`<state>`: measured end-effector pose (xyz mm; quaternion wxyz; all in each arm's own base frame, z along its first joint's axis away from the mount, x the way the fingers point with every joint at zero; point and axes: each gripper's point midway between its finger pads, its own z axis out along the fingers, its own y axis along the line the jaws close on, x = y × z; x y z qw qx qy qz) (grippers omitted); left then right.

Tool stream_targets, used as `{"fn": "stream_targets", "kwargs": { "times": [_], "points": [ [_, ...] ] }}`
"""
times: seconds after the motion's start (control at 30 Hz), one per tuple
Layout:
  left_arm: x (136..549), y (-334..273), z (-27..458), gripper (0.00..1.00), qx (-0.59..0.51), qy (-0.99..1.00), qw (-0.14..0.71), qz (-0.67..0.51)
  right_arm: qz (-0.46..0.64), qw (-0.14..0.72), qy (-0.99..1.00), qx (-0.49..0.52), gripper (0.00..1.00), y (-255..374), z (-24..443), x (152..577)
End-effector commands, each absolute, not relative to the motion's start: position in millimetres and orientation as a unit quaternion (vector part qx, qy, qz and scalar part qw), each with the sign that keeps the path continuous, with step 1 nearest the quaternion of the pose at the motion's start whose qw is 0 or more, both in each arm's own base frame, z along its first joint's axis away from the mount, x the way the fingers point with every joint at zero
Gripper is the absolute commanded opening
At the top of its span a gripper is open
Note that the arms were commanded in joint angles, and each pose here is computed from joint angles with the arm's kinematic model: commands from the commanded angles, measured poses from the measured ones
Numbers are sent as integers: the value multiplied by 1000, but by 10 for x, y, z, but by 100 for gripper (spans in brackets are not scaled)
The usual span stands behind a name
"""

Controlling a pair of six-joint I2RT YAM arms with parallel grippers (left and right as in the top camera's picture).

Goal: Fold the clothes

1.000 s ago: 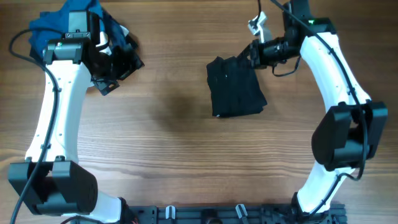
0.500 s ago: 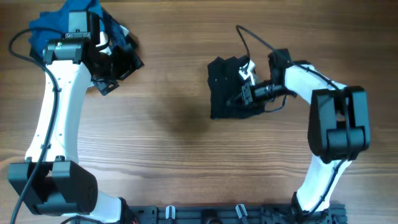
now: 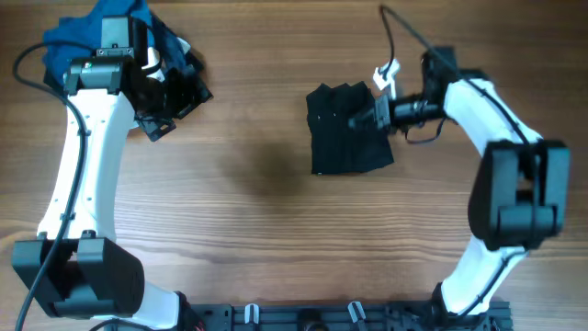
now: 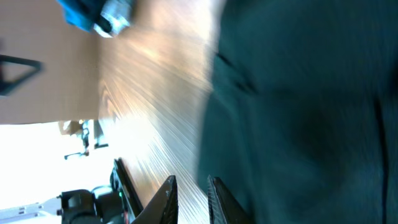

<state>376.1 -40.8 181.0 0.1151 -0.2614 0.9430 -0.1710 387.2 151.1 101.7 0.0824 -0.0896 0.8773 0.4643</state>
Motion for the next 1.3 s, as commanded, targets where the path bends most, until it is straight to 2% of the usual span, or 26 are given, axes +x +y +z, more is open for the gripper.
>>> {"fn": "stream_targets", "kwargs": {
  "times": [0.0,0.07,0.2,0.5,0.6,0.67,0.8,0.93,1.03,1.07,1.17,1.27],
  "points": [
    [3772,-404,1777,93,-261,944,115,-166,482,166,852,-118,18,1570,1657,4127],
    [3775,-404,1778,93,-260,944,115,-167,499,186,839,-115,18,1641,1728,4272],
    [3772,-404,1777,93,-261,944,115,-166,505,196,833,-114,19,1758,1582,4453],
    [3755,-404,1772,94,-261,945,111,-165,529,101,842,-39,20,1839,393,4594],
    [3755,-405,1772,93,-261,944,111,-165,494,88,865,-5,22,1751,18,4630],
    [3753,-405,1771,94,-261,945,111,-165,479,91,873,0,22,1712,-32,4651],
    [3751,-451,1772,93,-255,946,111,-166,480,118,869,-6,23,1638,268,4748],
    [3744,-570,1775,93,-227,953,112,-167,479,192,856,-29,31,1508,1110,4846],
    [3745,-664,1779,93,-215,955,113,-169,475,208,854,-47,33,1496,1663,4626],
    [3750,-680,1782,93,-212,956,115,-170,472,202,856,-57,33,1507,1715,4524],
    [3781,-746,1796,93,-203,956,122,-173,465,146,870,-75,16,1529,1640,4151],
    [3820,-780,1814,93,-198,955,131,-177,476,90,870,-89,15,1612,1317,3817]
  ]
}}
